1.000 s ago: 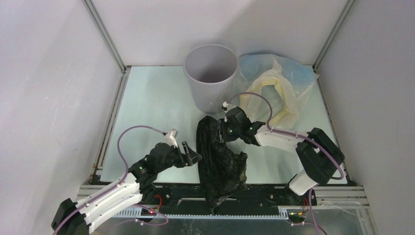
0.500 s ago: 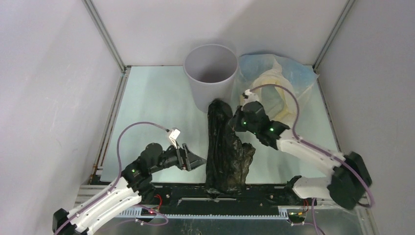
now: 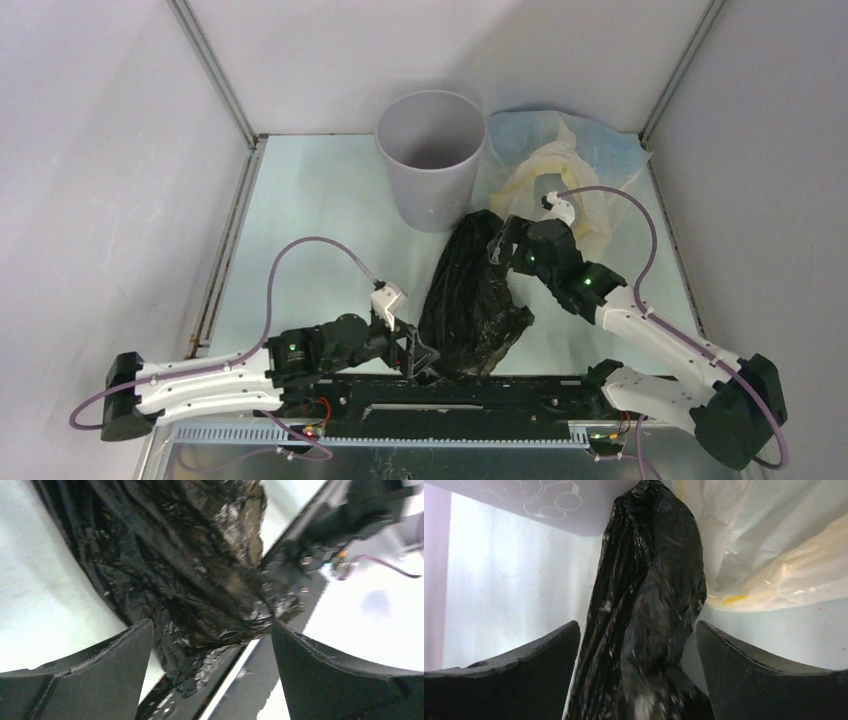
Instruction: Put the trash bags into the trash bin
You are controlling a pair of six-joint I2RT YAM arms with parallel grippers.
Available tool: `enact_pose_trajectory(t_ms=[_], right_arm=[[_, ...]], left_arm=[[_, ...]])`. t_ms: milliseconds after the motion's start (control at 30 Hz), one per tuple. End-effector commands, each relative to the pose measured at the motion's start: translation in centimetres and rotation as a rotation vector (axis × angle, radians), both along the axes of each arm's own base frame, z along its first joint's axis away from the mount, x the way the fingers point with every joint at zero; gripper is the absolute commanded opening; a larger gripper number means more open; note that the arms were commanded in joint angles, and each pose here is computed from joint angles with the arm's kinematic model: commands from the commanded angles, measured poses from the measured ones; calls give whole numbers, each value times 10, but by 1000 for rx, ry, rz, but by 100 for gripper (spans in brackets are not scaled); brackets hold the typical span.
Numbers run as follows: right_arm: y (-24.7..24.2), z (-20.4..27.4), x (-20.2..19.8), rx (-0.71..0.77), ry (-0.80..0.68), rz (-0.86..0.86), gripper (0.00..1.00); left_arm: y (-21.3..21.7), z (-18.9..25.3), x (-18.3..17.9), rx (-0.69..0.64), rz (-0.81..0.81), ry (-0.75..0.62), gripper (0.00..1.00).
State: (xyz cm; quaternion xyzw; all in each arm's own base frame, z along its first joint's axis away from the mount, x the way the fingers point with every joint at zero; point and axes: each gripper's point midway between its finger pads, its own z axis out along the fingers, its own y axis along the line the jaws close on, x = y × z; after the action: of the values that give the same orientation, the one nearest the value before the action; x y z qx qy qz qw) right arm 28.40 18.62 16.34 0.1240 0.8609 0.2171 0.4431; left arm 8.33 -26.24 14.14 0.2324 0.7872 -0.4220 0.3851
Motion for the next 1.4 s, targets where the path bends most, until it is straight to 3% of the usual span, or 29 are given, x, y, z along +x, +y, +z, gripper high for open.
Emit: enact_pose_trajectory(t_ms=[0,167,433,667,800,867,900,1000,1133,1367], right_arm=[[-22,9,-17,-126,-34,40,89],[-40,4,-46,-192,14,64,88],[-18,19,-71,-143,-26,251,89],[-16,19,-95,-178,-28,341,87],[-9,17,-104,-190,-26,374,87],[-4,17,-108,-192,-29,396,87],[-2,17,-109,-191,-32,405,87],[6,18,-117,-182,-33,457,84],[33,19,-143,-186,-59,651,85],[73,16,-183,-251,-162,937,80]], left_arm=[[7,-9,22,157,89,-95,93],[0,-18,5,216,-2,-123,96],[-13,-10,-24,236,-153,-194,100],[-12,-44,-14,450,-149,-220,96],[-14,-61,-10,580,-143,-217,79],[-13,-69,-6,637,-125,-217,64],[-11,-70,-2,658,-99,-220,53],[-10,-62,7,660,-25,-226,5],[-16,-32,13,515,43,-196,0],[-8,24,29,96,102,-37,0]])
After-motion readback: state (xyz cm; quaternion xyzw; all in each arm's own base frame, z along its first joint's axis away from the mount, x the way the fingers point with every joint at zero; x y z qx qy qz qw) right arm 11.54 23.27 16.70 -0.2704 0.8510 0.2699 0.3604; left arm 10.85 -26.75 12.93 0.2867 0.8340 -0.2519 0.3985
